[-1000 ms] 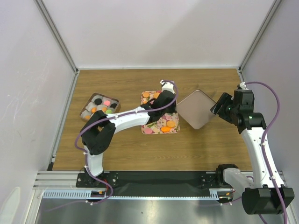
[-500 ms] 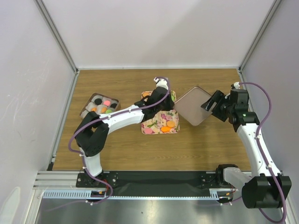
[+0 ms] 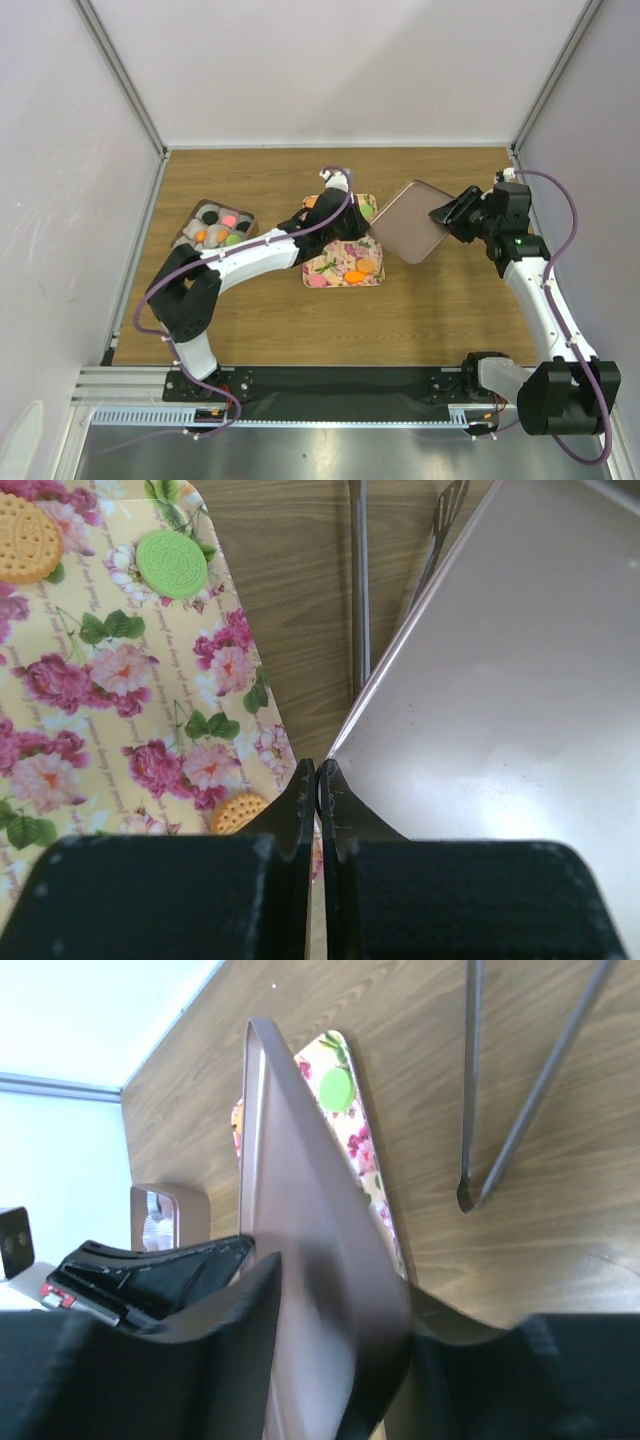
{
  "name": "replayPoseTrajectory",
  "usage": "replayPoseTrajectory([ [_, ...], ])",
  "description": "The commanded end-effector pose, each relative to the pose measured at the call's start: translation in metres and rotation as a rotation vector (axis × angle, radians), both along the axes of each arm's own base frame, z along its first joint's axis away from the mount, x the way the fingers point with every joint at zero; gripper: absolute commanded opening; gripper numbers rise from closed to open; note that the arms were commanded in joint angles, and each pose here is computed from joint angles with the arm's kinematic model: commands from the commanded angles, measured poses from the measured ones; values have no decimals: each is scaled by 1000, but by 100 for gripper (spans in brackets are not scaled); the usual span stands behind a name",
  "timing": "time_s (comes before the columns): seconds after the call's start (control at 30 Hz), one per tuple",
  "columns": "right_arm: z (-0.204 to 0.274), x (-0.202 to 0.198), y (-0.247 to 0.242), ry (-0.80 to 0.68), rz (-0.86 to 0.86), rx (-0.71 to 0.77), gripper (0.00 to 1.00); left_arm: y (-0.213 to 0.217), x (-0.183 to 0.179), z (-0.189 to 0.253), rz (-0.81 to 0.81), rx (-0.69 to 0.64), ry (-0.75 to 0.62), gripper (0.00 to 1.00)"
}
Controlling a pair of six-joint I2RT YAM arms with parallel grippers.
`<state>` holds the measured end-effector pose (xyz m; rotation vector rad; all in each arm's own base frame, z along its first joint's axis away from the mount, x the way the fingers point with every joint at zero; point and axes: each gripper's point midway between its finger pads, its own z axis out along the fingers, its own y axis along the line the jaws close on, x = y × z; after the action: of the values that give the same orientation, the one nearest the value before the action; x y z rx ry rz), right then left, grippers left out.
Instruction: Pack the cookies
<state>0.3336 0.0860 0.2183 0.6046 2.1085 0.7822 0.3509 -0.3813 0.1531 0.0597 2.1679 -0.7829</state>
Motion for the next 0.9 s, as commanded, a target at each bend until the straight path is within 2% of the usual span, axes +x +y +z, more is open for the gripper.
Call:
replayPoseTrajectory([
  [0.0, 15, 10, 6, -55, 11, 49, 40, -2, -1, 55, -10, -123, -87, 0],
  [0.03, 14, 10, 6, -50, 14, 52, 32, -1, -1, 59, -8, -130, -97, 0],
  [0.13, 16, 10, 7, -56, 14, 59, 20, 1, -3, 61, -13, -126, -107, 0],
  [0.2, 17, 10, 8, -53, 17, 62, 17, 2, -4, 63, -19, -125, -114, 0],
  [0.3, 21, 12, 9, -55, 15, 79, 5, 6, -6, 66, -20, -117, -126, 1],
  [0.47, 29, 16, 13, -59, 23, 106, 0, 18, -10, 75, -13, -96, -166, 9],
  [0.67, 40, 24, 17, -71, 29, 114, 0, 36, -13, 85, 10, -48, -218, 33],
  [0.77, 44, 29, 21, -77, 35, 120, 0, 47, -15, 92, 23, -23, -248, 52],
  [0.87, 51, 34, 30, -87, 54, 135, 0, 58, -21, 102, 10, 3, -304, 60],
])
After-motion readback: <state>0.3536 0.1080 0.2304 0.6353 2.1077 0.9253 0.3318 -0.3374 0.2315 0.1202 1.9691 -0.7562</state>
